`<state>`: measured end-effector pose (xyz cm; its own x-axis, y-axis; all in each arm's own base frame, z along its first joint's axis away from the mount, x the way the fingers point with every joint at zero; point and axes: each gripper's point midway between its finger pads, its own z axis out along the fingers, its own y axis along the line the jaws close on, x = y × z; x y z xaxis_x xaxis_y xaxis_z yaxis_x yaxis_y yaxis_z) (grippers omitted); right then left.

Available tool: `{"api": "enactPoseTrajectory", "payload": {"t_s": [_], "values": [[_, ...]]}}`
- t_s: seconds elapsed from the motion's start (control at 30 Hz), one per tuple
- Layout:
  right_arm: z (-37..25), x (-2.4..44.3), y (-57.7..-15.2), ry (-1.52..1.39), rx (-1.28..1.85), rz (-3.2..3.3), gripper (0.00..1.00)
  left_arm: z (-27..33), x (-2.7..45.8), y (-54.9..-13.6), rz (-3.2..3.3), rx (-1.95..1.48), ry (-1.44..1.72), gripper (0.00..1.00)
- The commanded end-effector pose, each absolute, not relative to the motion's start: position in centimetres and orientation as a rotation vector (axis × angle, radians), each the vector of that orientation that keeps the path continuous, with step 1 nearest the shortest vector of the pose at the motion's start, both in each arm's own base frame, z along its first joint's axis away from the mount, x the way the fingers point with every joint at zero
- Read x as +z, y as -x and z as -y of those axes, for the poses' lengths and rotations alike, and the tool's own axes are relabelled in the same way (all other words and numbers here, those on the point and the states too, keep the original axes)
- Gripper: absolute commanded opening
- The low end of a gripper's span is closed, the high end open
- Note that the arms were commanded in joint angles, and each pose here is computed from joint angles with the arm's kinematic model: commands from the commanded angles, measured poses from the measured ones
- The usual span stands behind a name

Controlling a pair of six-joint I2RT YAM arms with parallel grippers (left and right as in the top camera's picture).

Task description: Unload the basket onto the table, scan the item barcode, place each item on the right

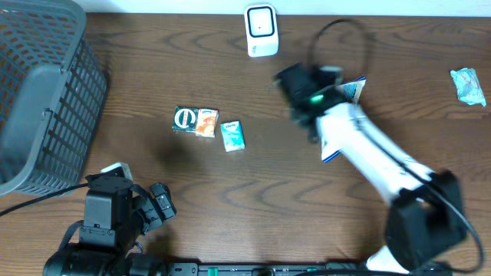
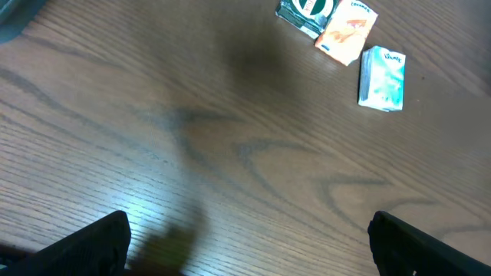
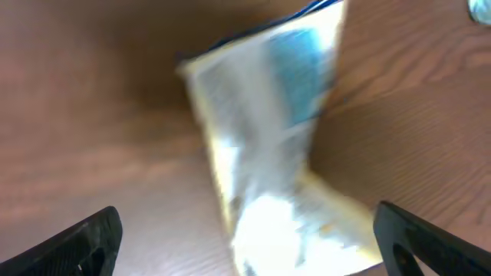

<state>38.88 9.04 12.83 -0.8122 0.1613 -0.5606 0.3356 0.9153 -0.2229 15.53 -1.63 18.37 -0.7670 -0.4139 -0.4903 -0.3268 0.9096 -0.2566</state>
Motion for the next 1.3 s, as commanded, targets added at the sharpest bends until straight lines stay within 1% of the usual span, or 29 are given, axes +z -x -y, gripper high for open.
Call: {"api": "enactPoseTrajectory", "payload": {"t_s": [0.0, 0.1, 0.23, 0.43, 0.53, 0.67, 0.73, 0.77, 0.8, 0.83, 0.87, 0.97, 1.0, 1.03, 1.07, 1.1, 1.2, 1.27], "values": [[-5.4, 14.5, -39.7, -0.431, -0.267, -2.571, 0.99, 1.4, 18.3, -15.5, -2.512, -0.197, 0.534, 0.98], [-3.1, 13.5, -40.0, -0.421, -0.060, -2.678, 0.99, 1.4, 18.3, -15.4, -2.512, -0.197, 0.534, 0.98], [-1.3, 11.6, -40.0, -0.334, 0.250, -2.781, 0.99, 1.4, 18.3, -15.4, -2.512, -0.197, 0.534, 0.98], [-2.1, 8.1, -40.0, -0.280, 0.727, -2.821, 0.99, 1.4, 18.3, -15.4, -2.512, -0.197, 0.534, 0.98], [-3.7, 6.4, -40.1, -0.194, 0.886, -2.819, 0.99, 1.4, 18.3, -15.5, -2.512, -0.197, 0.534, 0.98], [-4.3, 3.4, -39.8, -0.212, 0.933, -2.875, 0.99, 1.4, 18.3, -15.5, -2.512, -0.197, 0.534, 0.98], [-4.6, 1.9, -39.6, -0.223, 0.947, -2.906, 0.89, 1.4, 18.3, -15.5, -2.512, -0.197, 0.534, 0.98], [-4.7, 1.5, -39.5, -0.225, 0.951, -2.915, 0.80, 1.4, 18.3, -15.4, -2.512, -0.197, 0.534, 0.98], [-4.8, 1.1, -39.5, -0.226, 0.955, -2.923, 0.64, 1.4, 18.3, -15.5, -2.512, -0.197, 0.534, 0.98], [-5.0, 0.9, -39.4, -0.229, 0.958, -2.930, 0.54, 1.4, 18.3, -15.5, -2.512, -0.197, 0.534, 0.98], [-5.2, 0.8, -39.3, -0.228, 0.959, -2.934, 0.46, 1.4, 18.3, -15.5, -2.512, -0.197, 0.534, 0.98], [-5.6, 1.2, -39.5, -0.239, 0.956, -2.932, 0.38, 1.4, 18.3, -15.5, -2.512, -0.197, 0.534, 0.98], [-5.7, 1.4, -39.6, -0.250, 0.951, -2.928, 0.33, 1.4, 18.3, -15.5, -2.512, -0.197, 0.534, 0.98], [-5.9, 1.7, -39.7, -0.251, 0.949, -2.921, 0.23, 1.4, 18.3, -15.5, -2.512, -0.197, 0.534, 0.98], [-6.1, 2.0, -39.9, -0.252, 0.945, -2.915, 0.09, 1.4, 18.3, -15.5, -2.512, -0.197, 0.534, 0.98], [-6.1, 2.3, -40.0, -0.262, 0.930, -2.912, 0.01, 1.4, 18.3, -15.5, -2.512, -0.197, 0.534, 0.98], [-6.1, 3.1, -40.2, -0.289, 0.819, -2.922, 0.01, 1.4, 18.3, -15.5, -2.512, -0.197, 0.534, 0.98], [-6.0, 3.7, -40.3, -0.306, 0.684, -2.932, 0.01, 1.4, 18.3, -15.5, -2.512, -0.197, 0.534, 0.98]]}}
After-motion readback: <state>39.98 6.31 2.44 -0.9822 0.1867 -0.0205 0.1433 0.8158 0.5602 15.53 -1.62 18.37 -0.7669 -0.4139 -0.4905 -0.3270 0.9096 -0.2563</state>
